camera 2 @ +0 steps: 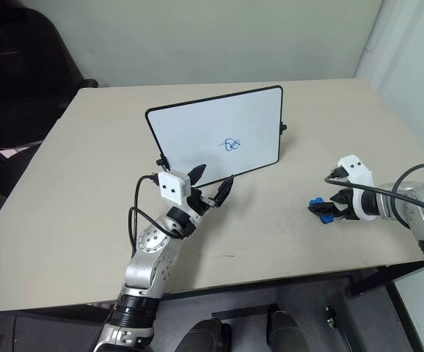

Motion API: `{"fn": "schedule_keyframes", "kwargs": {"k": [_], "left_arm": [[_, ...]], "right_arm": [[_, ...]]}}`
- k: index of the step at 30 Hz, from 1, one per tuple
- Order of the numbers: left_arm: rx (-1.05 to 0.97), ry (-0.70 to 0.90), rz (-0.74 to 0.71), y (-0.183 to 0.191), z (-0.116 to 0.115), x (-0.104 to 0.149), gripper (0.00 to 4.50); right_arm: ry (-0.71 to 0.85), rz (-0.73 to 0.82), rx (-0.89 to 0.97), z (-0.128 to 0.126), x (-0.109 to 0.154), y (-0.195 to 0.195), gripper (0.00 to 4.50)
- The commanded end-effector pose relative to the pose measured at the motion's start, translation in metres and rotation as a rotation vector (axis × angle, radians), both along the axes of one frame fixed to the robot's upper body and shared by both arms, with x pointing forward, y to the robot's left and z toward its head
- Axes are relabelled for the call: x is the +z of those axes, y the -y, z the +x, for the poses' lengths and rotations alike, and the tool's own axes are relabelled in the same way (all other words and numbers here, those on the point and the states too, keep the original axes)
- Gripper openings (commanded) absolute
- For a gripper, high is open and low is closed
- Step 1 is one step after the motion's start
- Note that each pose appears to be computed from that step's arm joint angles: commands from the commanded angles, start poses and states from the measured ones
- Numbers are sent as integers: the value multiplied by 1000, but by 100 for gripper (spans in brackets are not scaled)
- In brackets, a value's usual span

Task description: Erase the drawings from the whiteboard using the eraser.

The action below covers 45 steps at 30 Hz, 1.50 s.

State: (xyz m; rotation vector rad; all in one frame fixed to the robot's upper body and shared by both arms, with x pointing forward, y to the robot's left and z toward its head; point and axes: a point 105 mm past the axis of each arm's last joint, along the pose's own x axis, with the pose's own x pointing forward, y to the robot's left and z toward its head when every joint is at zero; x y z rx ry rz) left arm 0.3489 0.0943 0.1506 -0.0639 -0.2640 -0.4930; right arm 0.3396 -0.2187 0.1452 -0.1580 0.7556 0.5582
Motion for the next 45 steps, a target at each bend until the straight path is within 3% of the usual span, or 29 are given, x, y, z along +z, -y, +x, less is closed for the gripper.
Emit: {"fn": "schedule_keyframes", "kwargs": {"k": [1, 15, 25, 27, 31, 39, 45], "left_arm": [[12, 49, -12, -3, -6, 14, 450], [20, 50, -9, -6, -10, 16, 450], [14, 46, -12, -5, -9, 15, 450], [13, 45, -13, -4, -9, 15, 450], [7, 43, -12, -3, -8, 14, 450], [6, 39, -4, -4, -6, 13, 450], [22, 39, 6, -10, -2, 13, 450]], "right_arm": [[10, -76, -4, 9, 0, 4, 445], [-41, -203, 27, 15, -20, 12, 445], [-34, -186, 65, 9, -17, 7, 106], [-31, -190, 68, 8, -17, 7, 106], [-17, -181, 98, 5, -15, 2, 46], [163, -111, 113, 11, 17, -21, 46], [429, 88, -3, 43, 57, -58, 46]]}}
